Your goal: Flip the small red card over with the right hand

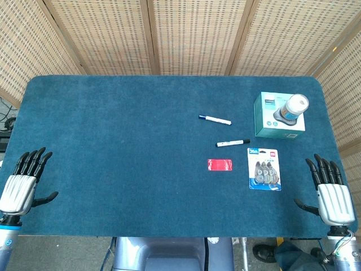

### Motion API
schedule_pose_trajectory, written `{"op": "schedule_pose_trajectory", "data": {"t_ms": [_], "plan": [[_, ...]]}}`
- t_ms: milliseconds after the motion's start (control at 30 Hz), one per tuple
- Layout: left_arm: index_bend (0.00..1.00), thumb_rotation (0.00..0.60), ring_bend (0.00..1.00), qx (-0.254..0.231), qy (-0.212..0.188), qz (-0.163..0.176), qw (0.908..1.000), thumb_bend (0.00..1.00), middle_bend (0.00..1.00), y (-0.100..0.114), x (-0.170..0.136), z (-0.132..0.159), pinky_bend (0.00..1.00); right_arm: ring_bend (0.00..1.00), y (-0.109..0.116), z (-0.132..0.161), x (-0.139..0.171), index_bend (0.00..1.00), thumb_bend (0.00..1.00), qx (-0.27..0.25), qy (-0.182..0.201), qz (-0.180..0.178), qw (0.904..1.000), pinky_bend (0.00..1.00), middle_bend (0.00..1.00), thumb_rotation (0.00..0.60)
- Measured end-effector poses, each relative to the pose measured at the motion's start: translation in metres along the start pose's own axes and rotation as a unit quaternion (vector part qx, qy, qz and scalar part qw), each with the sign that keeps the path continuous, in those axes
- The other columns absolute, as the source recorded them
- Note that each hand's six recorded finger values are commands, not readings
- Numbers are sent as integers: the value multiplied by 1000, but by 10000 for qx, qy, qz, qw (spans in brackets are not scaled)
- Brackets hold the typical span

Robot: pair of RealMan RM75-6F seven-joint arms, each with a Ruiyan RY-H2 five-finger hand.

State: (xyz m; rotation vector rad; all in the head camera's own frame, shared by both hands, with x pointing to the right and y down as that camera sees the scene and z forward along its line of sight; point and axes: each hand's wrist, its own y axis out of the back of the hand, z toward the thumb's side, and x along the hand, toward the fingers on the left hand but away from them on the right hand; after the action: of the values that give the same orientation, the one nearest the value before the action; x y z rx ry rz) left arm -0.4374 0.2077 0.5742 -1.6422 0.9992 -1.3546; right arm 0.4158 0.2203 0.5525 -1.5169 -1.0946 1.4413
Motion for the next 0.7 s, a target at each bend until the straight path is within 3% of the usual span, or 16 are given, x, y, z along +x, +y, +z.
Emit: {"op": "schedule_pose_trajectory", "data": {"t_ms": [500, 600, 700], "plan": [[0, 600, 0, -2, 32, -23, 10000, 7, 0, -1, 1, -1, 0, 0, -10, 9, -7, 28, 0, 52, 204, 193, 9996, 0, 0, 600], [0, 600, 0, -30, 41, -63, 10000, 9, 0, -2, 2, -1, 0, 0, -13, 21, -22, 78, 9, 86, 520, 259, 9983, 0, 0, 600], [0, 600, 0, -90, -5, -84, 9999, 15, 0, -3, 4, 3, 0, 0, -12, 45, -49, 129, 67, 186, 1149, 255, 9929, 0, 0, 600]]}}
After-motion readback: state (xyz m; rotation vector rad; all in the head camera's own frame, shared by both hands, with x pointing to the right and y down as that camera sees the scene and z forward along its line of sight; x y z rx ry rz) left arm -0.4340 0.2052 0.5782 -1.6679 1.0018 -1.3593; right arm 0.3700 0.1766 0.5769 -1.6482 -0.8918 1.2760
